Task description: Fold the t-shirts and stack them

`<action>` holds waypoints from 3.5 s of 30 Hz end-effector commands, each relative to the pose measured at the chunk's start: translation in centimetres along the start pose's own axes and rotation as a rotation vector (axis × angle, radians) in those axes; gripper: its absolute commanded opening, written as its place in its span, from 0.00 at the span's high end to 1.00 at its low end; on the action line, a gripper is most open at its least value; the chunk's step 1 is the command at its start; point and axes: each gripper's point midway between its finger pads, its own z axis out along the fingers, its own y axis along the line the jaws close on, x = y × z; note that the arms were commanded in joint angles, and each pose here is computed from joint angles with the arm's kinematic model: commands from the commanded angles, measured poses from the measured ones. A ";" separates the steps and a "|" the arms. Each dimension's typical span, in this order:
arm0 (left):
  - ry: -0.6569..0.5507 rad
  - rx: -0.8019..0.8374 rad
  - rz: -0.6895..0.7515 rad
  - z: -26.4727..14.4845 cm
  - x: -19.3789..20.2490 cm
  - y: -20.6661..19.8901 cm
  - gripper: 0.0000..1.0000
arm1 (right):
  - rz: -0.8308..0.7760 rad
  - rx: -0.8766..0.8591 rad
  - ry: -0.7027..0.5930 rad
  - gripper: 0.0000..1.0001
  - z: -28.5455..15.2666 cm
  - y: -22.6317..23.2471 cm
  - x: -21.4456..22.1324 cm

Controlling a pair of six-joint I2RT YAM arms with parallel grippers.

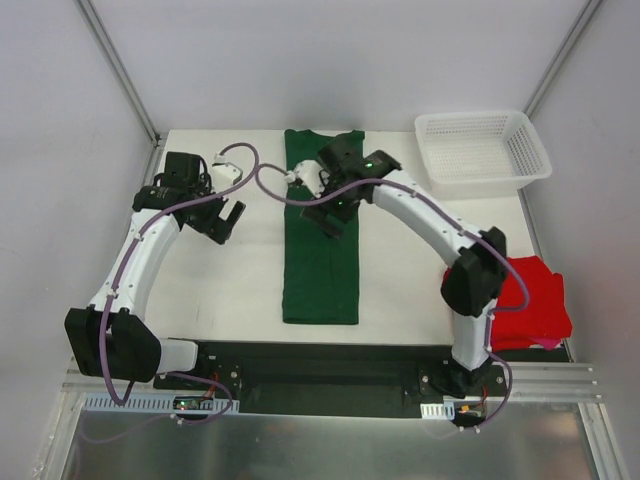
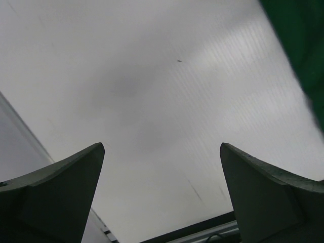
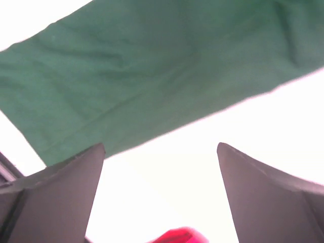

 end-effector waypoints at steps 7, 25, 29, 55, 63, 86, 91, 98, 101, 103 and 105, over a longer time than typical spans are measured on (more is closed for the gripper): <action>-0.123 0.448 -0.345 -3.0 -3.7 -8.9 0.01 | 0.640 -0.377 -0.182 0.03 -9.2 0.6 3.0; -0.084 0.958 -0.583 -5.3 -4.8 -14.0 0.01 | 0.982 -0.938 -0.328 0.03 -11.3 6.1 7.5; 0.001 1.030 -0.570 -4.3 -2.0 -15.1 0.01 | 0.903 -0.900 -0.329 0.03 -12.0 9.3 10.1; 0.131 1.202 -0.837 0.0 1.3 -18.3 0.03 | 1.119 -1.074 -0.201 0.03 -6.8 12.5 12.7; 0.206 1.215 -0.876 2.5 2.6 -19.9 0.02 | 1.233 -0.973 -0.266 0.03 -1.4 9.8 11.1; 0.380 1.276 -0.862 4.4 6.8 -25.3 0.02 | 1.230 -0.951 -0.239 0.04 4.4 14.3 13.7; 0.381 1.265 -0.889 3.9 6.9 -25.4 0.02 | 1.214 -0.954 -0.270 0.03 4.1 14.3 12.7; 0.387 1.222 -0.902 3.1 7.8 -25.7 0.02 | 1.226 -0.954 -0.258 0.03 3.5 15.0 12.8; 0.376 1.219 -0.902 2.8 7.4 -25.6 0.02 | 1.223 -0.950 -0.245 0.03 3.5 15.3 13.0; 0.379 1.222 -0.911 2.8 7.3 -25.5 0.01 | 1.204 -0.952 -0.233 0.03 3.2 15.5 13.2; 0.373 1.224 -0.935 2.7 6.9 -25.1 0.01 | 1.171 -0.956 -0.199 0.03 2.5 16.0 13.8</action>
